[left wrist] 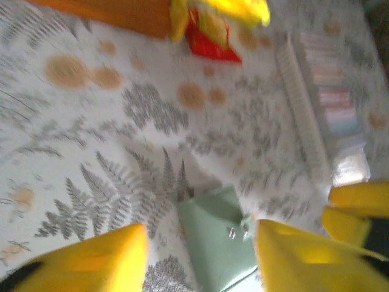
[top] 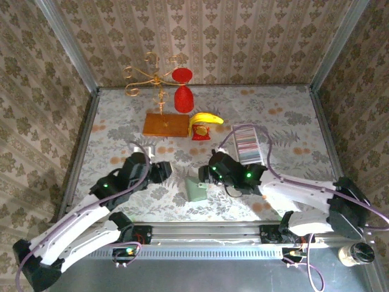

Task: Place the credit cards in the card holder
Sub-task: Close the button on the card holder.

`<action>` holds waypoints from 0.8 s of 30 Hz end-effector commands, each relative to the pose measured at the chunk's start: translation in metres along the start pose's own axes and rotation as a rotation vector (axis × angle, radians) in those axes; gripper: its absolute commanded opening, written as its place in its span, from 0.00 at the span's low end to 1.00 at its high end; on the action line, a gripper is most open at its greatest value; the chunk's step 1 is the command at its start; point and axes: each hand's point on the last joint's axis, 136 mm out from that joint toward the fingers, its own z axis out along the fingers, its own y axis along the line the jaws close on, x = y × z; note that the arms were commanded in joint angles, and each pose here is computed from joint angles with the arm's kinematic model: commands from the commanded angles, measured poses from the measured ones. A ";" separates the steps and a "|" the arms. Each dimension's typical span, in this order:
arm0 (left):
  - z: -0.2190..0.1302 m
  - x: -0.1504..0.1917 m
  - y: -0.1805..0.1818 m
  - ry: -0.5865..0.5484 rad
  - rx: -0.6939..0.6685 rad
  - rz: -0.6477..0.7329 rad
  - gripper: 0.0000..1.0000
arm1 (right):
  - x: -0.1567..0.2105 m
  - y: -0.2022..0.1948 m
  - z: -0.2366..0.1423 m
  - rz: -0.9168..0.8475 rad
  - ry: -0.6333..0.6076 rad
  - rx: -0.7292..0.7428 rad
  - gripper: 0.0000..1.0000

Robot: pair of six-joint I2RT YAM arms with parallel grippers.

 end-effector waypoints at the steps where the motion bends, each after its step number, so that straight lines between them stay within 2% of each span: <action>1: 0.022 0.029 -0.019 0.080 0.081 -0.024 0.34 | 0.028 -0.008 0.014 -0.020 0.096 0.048 0.66; 5: 0.051 0.056 -0.019 0.146 0.058 -0.047 0.28 | 0.042 0.001 0.033 -0.051 0.151 0.054 0.66; 8: 0.068 0.067 -0.018 0.178 0.056 -0.074 0.16 | 0.048 0.007 0.043 -0.069 0.191 0.059 0.65; 14: 0.087 0.072 -0.014 0.186 0.048 -0.110 0.14 | 0.047 0.013 0.051 -0.078 0.205 0.071 0.57; 20: 0.101 0.078 -0.020 0.232 0.102 -0.152 0.12 | 0.046 0.011 0.055 -0.092 0.214 0.113 0.47; 24: 0.108 0.078 -0.010 0.239 0.095 -0.186 0.09 | 0.046 0.008 0.058 -0.102 0.222 0.144 0.47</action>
